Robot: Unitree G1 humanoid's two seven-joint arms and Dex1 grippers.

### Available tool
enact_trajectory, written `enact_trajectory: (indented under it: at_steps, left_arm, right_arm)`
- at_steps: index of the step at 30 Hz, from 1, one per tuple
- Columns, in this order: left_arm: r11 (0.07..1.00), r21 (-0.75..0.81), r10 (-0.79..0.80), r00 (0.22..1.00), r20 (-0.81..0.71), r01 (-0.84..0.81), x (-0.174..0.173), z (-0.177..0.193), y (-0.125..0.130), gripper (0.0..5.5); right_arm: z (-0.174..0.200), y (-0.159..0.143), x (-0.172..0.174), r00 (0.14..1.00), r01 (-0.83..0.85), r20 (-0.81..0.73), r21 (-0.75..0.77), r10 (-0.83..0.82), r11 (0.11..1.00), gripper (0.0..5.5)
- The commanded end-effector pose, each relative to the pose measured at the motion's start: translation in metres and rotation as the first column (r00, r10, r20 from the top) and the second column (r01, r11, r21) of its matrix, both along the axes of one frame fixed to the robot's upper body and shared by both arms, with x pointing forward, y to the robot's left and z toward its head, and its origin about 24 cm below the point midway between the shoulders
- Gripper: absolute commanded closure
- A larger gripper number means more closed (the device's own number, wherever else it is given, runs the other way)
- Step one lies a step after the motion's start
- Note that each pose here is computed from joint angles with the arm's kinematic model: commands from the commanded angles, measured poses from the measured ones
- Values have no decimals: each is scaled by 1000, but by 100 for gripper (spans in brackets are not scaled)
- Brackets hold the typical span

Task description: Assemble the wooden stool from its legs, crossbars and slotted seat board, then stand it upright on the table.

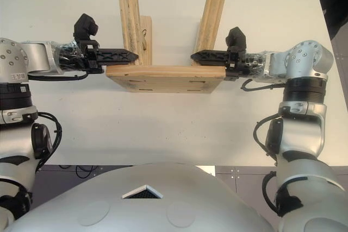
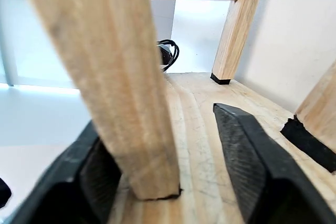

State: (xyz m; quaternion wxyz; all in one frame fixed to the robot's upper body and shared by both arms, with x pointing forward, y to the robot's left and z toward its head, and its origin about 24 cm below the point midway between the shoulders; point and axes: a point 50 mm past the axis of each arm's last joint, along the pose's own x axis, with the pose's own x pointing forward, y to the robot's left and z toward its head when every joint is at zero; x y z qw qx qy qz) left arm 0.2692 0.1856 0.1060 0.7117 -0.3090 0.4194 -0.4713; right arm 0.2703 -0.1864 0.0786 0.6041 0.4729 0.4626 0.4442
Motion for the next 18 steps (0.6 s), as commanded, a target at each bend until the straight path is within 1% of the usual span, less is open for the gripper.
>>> enact_trajectory:
  at_steps: [1,5,10,12,13,14,16,18]
  left_arm:
    - [1000,8,29,998,-56,-29,-6,-6,6,284]
    - [988,-106,121,992,39,-116,1,12,19,284]
    - [961,-135,255,963,89,-242,6,18,40,284]
    - [944,-155,320,922,220,-291,8,17,45,284]
    - [943,-156,328,895,302,-293,7,14,47,284]
    - [947,-147,320,873,369,-285,6,11,46,284]
    - [957,-134,289,843,454,-256,3,5,46,284]
    - [972,-91,231,805,546,-217,-3,3,47,284]
  right_arm:
    - [-17,-9,0,996,60,-62,-128,-69,990,189]
    - [-11,-14,-1,995,103,-1,-68,-104,992,189]
    - [-3,-26,-2,980,191,47,7,-191,982,189]
    - [3,-27,-3,977,200,65,48,-202,979,189]
    - [2,-26,-5,977,201,65,52,-205,978,189]
    - [0,-26,-7,976,206,58,52,-209,977,189]
    - [-3,-28,-10,970,233,54,48,-235,971,189]
    - [2,-36,-12,946,281,153,41,-284,959,189]
